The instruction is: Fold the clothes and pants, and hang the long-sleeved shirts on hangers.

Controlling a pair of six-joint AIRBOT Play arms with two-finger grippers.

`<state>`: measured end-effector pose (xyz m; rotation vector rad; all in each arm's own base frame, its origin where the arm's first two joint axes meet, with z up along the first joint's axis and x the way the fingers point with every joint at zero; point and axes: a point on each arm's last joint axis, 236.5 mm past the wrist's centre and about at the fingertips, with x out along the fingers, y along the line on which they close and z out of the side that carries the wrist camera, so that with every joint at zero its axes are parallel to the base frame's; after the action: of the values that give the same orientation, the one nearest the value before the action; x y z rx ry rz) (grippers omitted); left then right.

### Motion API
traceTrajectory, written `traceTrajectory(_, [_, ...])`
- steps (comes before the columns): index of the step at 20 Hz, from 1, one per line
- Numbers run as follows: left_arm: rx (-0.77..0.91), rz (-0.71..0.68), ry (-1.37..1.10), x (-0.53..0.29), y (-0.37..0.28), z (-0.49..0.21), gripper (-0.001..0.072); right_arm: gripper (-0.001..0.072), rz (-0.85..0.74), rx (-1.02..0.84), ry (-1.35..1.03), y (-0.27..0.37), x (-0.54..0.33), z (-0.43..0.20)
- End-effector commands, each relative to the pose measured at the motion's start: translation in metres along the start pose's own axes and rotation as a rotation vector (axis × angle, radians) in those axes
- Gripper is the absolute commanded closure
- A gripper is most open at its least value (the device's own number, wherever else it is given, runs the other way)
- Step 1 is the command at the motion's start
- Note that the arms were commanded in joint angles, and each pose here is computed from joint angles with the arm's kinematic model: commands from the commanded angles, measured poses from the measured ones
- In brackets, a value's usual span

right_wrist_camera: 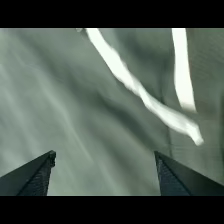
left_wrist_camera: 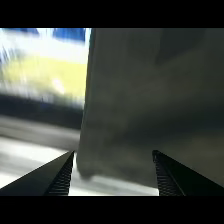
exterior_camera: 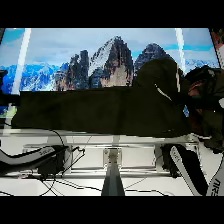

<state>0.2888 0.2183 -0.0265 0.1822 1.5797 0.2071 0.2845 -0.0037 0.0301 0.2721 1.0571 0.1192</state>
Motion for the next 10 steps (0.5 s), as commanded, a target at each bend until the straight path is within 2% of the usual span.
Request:
traceTrajectory(1, [0.081,0.038,-0.16,-0.03,-0.034,0.061,0.0148,0.0017,0.1,-0.056,-0.118,0.045,0.021,0.06])
traceTrajectory(5, [0.132,0.034,-0.313,-0.053,-0.097,0.111,0.015,0.0018,0.139,-0.192,-0.041,0.109,0.086,0.099])
traceTrajectory(10, [0.127,-0.023,-0.405,-0.073,-0.159,0.134,0.015,0.0007,0.045,-0.18,0.182,0.116,0.182,0.101])
